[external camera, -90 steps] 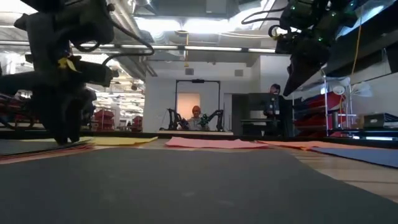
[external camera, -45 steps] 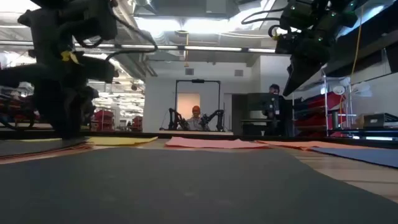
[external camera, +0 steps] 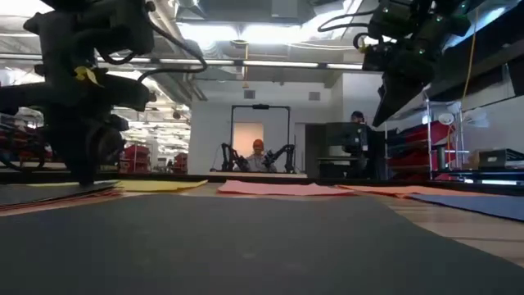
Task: Organize paper
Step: Stack the black paper on the top of the black paper
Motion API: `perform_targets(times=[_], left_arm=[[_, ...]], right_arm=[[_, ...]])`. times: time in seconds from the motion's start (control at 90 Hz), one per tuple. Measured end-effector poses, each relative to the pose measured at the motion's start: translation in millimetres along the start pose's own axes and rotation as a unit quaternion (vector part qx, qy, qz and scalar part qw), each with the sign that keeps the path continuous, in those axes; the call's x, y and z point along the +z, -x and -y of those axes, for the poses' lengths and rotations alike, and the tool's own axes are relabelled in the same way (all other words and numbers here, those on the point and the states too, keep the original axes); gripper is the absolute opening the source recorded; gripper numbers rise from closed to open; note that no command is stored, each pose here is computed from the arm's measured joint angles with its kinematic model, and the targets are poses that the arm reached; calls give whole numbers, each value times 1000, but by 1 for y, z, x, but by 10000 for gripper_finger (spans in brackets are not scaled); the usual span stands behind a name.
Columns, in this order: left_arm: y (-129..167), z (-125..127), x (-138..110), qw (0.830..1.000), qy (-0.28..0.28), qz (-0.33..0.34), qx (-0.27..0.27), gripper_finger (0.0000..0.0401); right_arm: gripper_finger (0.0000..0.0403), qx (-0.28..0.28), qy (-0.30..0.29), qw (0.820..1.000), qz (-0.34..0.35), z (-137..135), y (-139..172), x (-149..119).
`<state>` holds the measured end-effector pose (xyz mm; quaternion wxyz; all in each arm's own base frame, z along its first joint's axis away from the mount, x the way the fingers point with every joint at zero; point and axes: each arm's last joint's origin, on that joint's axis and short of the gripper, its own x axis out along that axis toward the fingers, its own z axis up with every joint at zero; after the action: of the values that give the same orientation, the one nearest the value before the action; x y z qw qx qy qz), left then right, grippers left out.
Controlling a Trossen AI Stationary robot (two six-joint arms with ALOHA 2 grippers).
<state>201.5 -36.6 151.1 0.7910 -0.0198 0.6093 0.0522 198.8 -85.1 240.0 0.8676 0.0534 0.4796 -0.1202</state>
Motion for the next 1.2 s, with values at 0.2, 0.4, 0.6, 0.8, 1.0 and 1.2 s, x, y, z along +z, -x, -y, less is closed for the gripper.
perform_targets(times=[0.2, 0.4, 0.6, 0.8, 1.0, 1.2], left_arm=[[2, 1, 2, 1000, 0, 4, -1, 6], [15, 4, 17, 1000, 0, 27, -8, 6], [14, 3, 13, 1000, 5, 11, -5, 38], [12, 1, 10, 999, 29, 0, -15, 105], [11, 3, 10, 999, 26, -4, -20, 142], [0, 1, -2, 1000, 23, -16, -10, 153]], right_arm=[[147, 0, 0, 1000, 0, 0, 0, 0], [147, 0, 0, 1000, 0, 0, 0, 0], [147, 0, 0, 1000, 0, 0, 0, 0], [147, 0, 0, 1000, 0, 0, 0, 0], [147, 0, 0, 1000, 0, 0, 0, 0], [147, 0, 0, 1000, 0, 0, 0, 0]])
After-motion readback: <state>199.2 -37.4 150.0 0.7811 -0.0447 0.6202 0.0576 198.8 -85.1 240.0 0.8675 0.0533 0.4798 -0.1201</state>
